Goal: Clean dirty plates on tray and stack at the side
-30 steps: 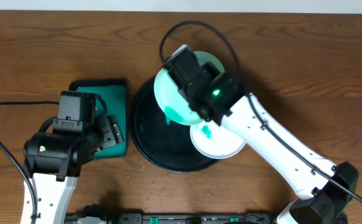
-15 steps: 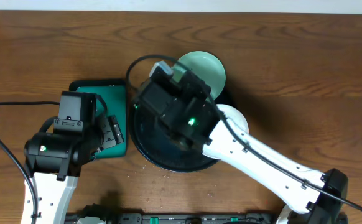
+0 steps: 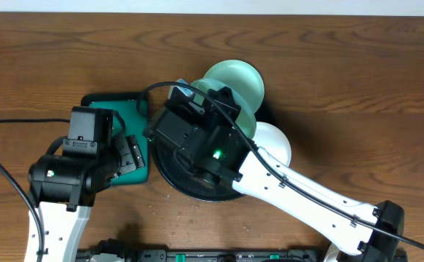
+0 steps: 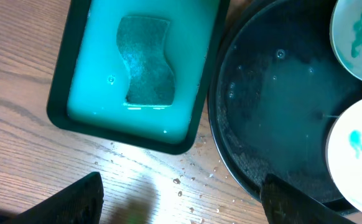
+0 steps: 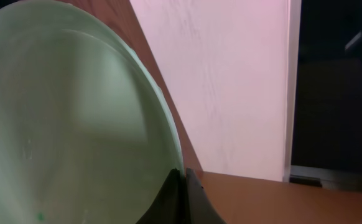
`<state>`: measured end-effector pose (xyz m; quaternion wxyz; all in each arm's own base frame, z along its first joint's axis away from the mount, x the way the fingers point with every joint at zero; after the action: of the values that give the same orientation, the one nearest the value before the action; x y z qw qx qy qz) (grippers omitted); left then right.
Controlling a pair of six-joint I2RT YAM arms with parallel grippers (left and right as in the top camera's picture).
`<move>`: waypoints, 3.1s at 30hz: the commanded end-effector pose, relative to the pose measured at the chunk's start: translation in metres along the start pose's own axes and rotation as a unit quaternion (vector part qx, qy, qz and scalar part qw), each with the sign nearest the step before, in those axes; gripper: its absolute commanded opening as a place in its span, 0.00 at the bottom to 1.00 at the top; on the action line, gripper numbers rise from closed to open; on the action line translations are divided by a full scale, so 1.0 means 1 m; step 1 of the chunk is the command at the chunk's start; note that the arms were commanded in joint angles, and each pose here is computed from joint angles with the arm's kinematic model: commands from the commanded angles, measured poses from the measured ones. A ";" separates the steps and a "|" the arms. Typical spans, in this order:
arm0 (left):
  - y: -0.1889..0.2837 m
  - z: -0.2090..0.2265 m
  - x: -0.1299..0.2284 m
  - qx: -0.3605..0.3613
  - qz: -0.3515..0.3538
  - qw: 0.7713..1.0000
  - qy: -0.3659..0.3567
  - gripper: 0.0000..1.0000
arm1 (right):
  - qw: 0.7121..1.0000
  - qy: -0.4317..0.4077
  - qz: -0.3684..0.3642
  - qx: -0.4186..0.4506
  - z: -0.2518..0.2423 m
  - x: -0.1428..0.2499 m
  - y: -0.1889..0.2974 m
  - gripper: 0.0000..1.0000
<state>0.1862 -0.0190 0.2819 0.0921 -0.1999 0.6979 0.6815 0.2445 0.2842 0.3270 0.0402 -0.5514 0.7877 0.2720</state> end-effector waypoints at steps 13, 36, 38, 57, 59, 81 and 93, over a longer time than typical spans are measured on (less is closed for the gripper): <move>-0.005 0.000 0.003 -0.003 0.010 1.000 -0.004 0.81 | 0.999 0.017 0.001 0.033 -0.010 0.001 0.005 0.01; -0.005 0.000 0.004 -0.004 0.014 1.000 -0.004 0.81 | 0.802 -0.461 0.184 -0.333 -0.016 0.046 -0.128 0.01; -0.005 0.000 0.004 -0.004 0.014 1.000 -0.004 0.81 | 0.765 -0.503 0.214 -0.340 -0.032 0.067 -0.149 0.01; -0.005 0.000 0.005 -0.004 0.015 1.000 -0.004 0.81 | 0.530 -0.746 0.368 -0.164 -0.157 0.342 -0.230 0.01; -0.005 0.000 0.004 -0.004 0.015 1.000 -0.004 0.81 | 0.513 -0.756 0.379 -0.150 -0.150 0.365 -0.232 0.01; -0.005 0.000 0.004 -0.004 0.015 1.000 -0.004 0.81 | 0.469 -0.781 0.363 -0.195 -0.091 0.405 -0.238 0.22; -0.005 0.000 0.005 -0.004 0.016 1.000 -0.004 0.81 | 0.617 -0.696 0.227 -0.289 -0.138 0.299 -0.161 0.45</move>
<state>0.1850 -0.0189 0.2801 0.0878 -0.1955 0.6980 0.6833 0.3113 -0.1032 0.2457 0.3845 0.0856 0.5065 0.7670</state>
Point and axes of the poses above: each gripper's point midway between its finger pads, its own y axis back along the fingers, its own z axis along the line the jaws close on, x = y × z, the point moved 9 cm from there along y, back along the fingers, and after that the axes turned 9 degrees about -y, right-handed, at the moved point
